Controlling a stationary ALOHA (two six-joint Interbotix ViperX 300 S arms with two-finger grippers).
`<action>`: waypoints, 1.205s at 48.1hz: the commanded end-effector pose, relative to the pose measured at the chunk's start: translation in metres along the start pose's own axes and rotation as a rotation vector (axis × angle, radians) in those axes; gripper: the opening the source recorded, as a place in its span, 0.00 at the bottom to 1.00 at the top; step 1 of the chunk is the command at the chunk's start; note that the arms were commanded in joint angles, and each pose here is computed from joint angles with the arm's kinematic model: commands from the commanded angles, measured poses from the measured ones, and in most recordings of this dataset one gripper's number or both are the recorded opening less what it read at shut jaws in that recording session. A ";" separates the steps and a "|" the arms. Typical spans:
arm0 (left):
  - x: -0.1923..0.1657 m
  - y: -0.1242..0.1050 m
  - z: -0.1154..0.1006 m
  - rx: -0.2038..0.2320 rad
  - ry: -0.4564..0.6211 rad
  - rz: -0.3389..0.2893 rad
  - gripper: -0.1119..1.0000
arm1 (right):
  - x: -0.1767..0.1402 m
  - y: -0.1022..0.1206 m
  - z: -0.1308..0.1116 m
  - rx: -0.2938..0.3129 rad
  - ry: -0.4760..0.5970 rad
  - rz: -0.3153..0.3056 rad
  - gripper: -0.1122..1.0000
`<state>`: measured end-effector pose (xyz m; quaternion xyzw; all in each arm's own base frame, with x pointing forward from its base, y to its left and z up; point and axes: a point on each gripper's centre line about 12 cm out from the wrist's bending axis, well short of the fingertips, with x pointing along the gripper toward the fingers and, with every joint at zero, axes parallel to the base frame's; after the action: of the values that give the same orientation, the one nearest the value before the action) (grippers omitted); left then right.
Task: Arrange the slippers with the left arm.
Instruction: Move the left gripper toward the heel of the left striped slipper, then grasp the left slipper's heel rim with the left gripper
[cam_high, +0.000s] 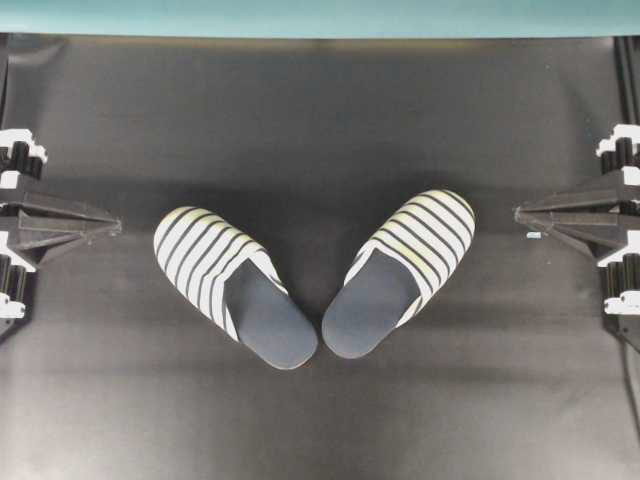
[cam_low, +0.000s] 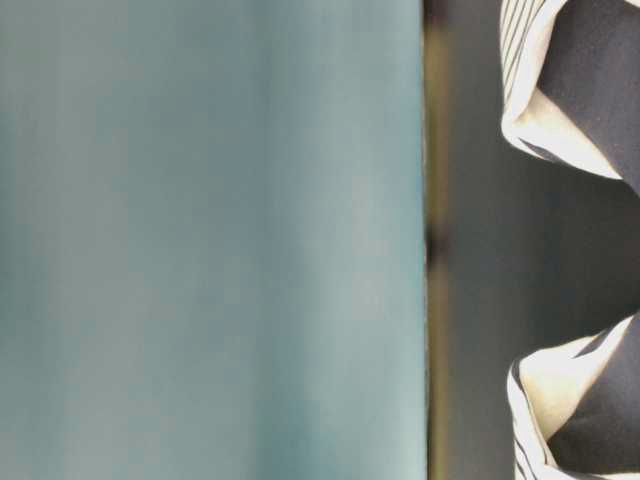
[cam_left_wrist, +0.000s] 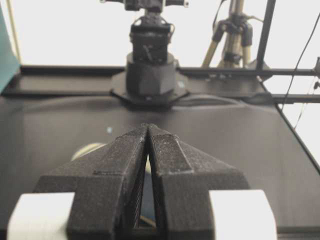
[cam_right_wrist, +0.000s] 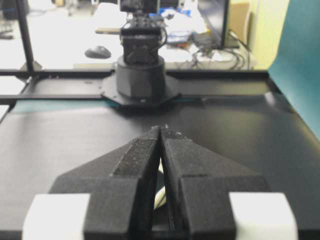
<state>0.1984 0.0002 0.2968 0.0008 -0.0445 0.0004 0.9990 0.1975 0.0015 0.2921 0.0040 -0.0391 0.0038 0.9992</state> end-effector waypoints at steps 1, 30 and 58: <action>0.010 -0.007 -0.006 -0.061 0.067 -0.035 0.15 | 0.003 -0.003 0.000 -0.009 0.005 -0.013 0.13; 0.116 0.013 -0.073 -0.375 0.831 0.214 0.10 | -0.003 -0.005 -0.028 0.001 0.245 -0.028 0.10; 0.151 0.025 -0.098 -0.378 1.288 0.371 0.47 | -0.005 -0.006 -0.032 0.003 0.284 -0.030 0.10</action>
<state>0.3549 0.0221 0.2038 -0.1788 0.5626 0.1592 0.7913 0.1942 -0.0021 0.2569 0.0021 0.1041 -0.0055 0.9945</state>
